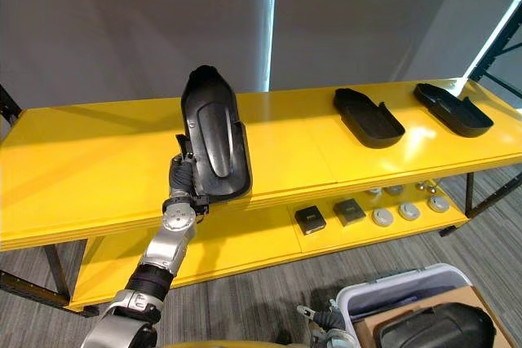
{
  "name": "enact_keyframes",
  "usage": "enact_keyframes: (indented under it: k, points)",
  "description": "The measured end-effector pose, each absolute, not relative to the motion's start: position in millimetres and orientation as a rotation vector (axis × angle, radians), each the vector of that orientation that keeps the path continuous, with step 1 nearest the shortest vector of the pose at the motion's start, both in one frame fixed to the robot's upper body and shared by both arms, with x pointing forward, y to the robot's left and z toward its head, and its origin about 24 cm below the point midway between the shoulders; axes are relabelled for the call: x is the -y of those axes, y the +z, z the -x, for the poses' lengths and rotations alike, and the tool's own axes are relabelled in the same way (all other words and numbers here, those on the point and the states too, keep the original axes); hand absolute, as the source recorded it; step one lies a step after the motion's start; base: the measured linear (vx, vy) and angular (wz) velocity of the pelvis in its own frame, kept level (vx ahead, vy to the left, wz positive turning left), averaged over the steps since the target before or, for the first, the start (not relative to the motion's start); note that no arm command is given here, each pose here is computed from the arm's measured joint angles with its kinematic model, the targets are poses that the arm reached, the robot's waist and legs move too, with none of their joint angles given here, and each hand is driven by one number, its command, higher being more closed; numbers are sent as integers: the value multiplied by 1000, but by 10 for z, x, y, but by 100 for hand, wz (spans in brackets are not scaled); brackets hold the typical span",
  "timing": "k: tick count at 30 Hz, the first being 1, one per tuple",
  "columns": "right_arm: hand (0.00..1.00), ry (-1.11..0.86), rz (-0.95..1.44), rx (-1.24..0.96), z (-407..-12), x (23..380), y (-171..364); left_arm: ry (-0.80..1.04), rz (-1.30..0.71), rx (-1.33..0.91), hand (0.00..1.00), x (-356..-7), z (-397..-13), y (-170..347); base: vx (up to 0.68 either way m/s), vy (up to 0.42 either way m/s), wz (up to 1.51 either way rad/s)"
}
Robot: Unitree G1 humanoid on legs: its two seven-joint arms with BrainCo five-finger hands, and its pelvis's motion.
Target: Walk over and take plastic housings, then place them on the shelf
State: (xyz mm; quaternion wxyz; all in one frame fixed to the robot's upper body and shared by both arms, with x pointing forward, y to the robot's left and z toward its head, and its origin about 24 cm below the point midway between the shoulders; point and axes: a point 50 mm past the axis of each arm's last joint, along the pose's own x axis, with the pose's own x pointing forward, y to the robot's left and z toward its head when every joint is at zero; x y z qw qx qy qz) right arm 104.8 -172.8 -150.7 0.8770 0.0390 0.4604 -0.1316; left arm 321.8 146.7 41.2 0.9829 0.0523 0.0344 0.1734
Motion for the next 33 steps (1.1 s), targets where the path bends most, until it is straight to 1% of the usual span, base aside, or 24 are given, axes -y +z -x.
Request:
enact_keyframes:
  k: [8,12,15,16,21,23,33]
  points:
    - [0,-277,-79,-947,-1036,1740,-1489,362,-94,-75,100,-1439,-3401,516,-44,-30,-9]
    - [0,-278,-80,-930,-1068,1741,-1471,423,-67,-114,100,-1548,-3474,526,48,24,-3]
    - [0,-280,-80,-926,-1078,1750,-1467,435,-77,-133,100,-1584,-3534,546,70,56,-4]
    - [0,-280,-78,-920,-1092,1755,-1462,445,-74,-132,0,-1613,-3566,584,61,69,-2]
    - [0,-278,-79,-900,-1136,1753,-1447,471,-70,-82,0,-1707,-3663,780,6,19,1]
    - [0,-278,-79,-895,-1142,1754,-1443,495,-62,-101,0,-1774,-3690,781,-30,9,1]
    - [0,-284,-81,-879,-1153,1771,-1432,512,-36,-80,0,-1795,-3737,883,-48,-7,0]
